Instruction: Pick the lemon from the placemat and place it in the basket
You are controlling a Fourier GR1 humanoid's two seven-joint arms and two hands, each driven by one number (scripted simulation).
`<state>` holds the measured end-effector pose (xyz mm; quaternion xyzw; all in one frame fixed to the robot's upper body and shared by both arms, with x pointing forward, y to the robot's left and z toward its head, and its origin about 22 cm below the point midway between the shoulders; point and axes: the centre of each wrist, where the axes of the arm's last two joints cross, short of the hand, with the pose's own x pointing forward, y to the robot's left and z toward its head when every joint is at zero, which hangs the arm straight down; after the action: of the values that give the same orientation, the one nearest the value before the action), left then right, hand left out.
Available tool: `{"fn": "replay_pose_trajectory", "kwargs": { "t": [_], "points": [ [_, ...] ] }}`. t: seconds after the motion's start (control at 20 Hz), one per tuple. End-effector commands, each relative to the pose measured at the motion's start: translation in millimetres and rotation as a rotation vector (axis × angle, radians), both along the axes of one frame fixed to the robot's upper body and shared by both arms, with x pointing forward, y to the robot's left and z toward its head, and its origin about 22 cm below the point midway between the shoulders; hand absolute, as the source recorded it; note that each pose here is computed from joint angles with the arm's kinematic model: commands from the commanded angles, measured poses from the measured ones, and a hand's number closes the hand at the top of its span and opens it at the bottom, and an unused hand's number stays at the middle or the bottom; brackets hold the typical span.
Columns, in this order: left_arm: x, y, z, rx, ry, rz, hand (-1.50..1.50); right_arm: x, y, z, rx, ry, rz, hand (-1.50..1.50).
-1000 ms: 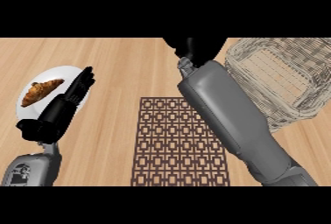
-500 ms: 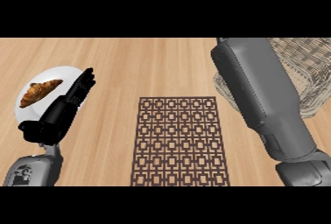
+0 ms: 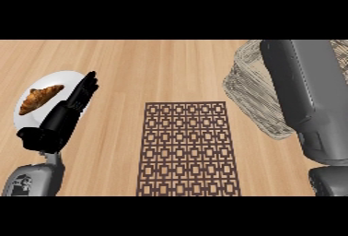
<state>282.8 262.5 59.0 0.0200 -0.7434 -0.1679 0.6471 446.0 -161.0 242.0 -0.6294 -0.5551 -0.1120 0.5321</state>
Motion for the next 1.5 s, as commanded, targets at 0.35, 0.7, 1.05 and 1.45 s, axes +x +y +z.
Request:
{"fn": "replay_pose_trajectory", "kwargs": {
  "t": [0.35, 0.7, 1.05, 1.45],
  "points": [
    [6.1, -6.1, -1.9, -0.002, 0.004, 0.004, 0.00, -9.7, -74.0, -57.7, 0.112, 0.018, -0.071, 1.50],
    [-15.5, 3.4, 5.6, 0.009, -0.010, -0.008, 0.00, -18.2, -95.7, -85.8, 0.002, 0.039, -0.124, 1.50],
    [4.3, 0.0, -5.0, -0.010, 0.011, -0.005, 0.00, -17.7, -134.4, -95.4, 0.030, -0.144, -0.172, -1.50],
    [-9.2, 2.7, 1.0, 0.005, 0.009, -0.003, 0.00, -14.1, -124.3, -81.6, -0.011, -0.142, -0.111, -1.50]
  ]
}}
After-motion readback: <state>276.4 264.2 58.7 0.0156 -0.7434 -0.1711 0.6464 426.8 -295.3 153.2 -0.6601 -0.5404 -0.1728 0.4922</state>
